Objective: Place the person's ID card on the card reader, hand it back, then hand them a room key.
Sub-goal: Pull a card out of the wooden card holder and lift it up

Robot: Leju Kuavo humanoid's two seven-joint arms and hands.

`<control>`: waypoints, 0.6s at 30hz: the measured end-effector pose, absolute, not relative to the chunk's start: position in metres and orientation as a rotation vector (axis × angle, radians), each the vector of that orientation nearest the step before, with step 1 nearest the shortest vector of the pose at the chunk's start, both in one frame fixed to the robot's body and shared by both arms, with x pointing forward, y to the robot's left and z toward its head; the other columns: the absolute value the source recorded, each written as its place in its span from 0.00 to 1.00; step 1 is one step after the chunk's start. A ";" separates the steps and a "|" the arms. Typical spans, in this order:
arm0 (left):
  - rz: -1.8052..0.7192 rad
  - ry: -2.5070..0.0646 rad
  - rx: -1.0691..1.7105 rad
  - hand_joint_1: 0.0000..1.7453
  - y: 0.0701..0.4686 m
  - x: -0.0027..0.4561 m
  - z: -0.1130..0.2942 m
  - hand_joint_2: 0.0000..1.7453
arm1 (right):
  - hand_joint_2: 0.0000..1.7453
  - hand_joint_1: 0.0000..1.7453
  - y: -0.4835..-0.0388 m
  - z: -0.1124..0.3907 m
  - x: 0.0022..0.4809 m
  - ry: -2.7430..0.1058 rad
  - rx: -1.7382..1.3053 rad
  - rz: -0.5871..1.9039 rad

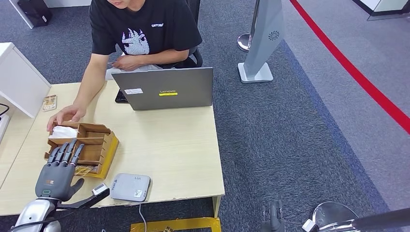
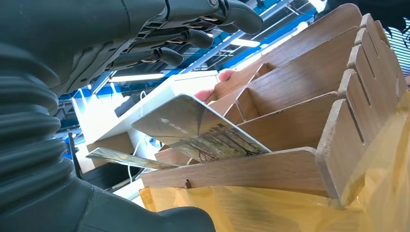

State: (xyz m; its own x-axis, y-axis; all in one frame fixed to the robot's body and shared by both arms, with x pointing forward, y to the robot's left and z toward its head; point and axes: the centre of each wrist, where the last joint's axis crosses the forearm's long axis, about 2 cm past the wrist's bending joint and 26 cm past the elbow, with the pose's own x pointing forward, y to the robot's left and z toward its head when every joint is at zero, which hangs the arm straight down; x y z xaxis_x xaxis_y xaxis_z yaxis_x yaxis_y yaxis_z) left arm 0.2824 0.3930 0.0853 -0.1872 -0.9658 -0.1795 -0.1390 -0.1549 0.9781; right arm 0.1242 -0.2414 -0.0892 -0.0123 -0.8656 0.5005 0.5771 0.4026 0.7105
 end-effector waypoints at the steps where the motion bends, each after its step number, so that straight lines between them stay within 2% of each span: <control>1: -1.425 -1.368 1.327 0.00 0.393 0.282 0.085 1.00 | 1.00 0.00 -0.241 -0.089 0.124 -1.074 0.337 -1.177; 5: -1.423 -1.368 1.327 0.02 0.393 0.282 0.085 1.00 | 1.00 0.00 -0.241 -0.089 0.124 -1.075 0.337 -1.177; 9: -1.421 -1.370 1.326 1.00 0.393 0.282 0.085 1.00 | 1.00 0.00 -0.241 -0.089 0.124 -1.075 0.337 -1.178; 18: -1.408 -1.388 1.315 1.00 0.393 0.282 0.085 1.00 | 1.00 0.00 -0.241 -0.089 0.124 -1.074 0.336 -1.177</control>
